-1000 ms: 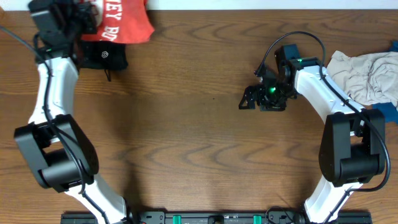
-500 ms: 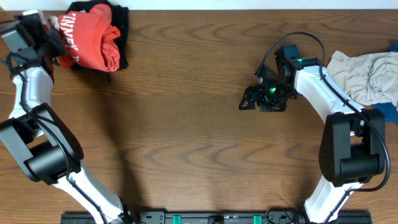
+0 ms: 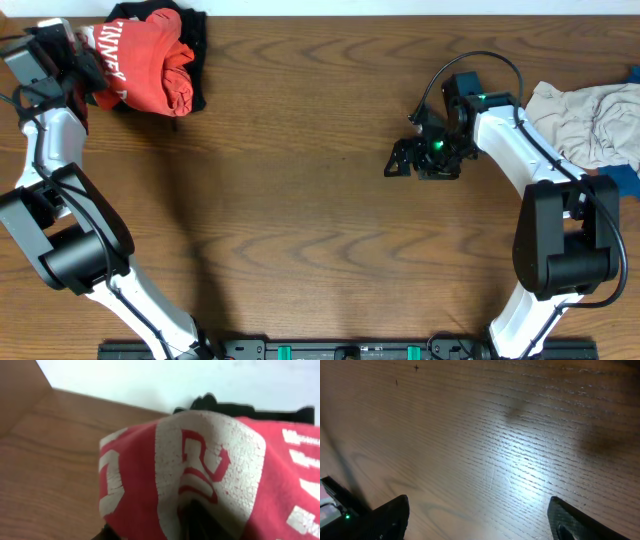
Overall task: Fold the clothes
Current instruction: 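Lower the red shirt onto the black shirt with the left gripper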
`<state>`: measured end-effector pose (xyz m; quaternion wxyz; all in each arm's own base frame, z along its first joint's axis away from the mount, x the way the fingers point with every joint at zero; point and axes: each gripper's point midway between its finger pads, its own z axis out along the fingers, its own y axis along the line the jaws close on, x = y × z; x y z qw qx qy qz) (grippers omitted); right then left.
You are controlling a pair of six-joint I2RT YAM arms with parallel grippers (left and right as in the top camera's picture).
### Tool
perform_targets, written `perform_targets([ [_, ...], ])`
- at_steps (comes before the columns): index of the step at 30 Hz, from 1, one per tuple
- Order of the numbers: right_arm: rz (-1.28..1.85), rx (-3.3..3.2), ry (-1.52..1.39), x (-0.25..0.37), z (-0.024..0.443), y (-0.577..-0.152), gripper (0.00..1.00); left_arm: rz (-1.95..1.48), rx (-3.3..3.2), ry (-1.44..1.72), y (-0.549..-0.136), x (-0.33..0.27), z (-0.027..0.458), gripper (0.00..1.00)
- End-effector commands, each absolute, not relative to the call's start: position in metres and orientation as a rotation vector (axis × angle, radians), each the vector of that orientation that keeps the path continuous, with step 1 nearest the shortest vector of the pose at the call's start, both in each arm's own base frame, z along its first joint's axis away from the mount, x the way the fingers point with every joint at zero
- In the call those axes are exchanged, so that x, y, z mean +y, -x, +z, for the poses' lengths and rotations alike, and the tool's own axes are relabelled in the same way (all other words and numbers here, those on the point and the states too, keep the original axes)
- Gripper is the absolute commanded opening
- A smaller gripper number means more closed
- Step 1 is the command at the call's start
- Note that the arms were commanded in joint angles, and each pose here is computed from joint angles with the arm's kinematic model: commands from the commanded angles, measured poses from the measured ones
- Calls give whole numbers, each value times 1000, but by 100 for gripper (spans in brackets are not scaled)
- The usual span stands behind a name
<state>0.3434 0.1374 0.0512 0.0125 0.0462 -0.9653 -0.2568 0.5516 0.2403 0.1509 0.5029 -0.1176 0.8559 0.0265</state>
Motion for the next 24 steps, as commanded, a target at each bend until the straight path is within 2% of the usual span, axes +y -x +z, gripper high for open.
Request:
perform_targets([
  [1, -811, -3029, -139, 136, 60, -345, 87, 101, 2000, 267, -562, 250, 166, 6],
  [5, -812, -3027, -137, 137, 60, -344, 87, 70, 1884, 333, -573, 252, 189, 6],
  [15, -815, -3021, -106, 137, 60, -344, 86, 180, 1786, 340, -602, 236, 191, 6],
  [24, -817, -3013, -103, 138, 60, -342, 86, 239, 1892, 356, -611, 230, 117, 6],
])
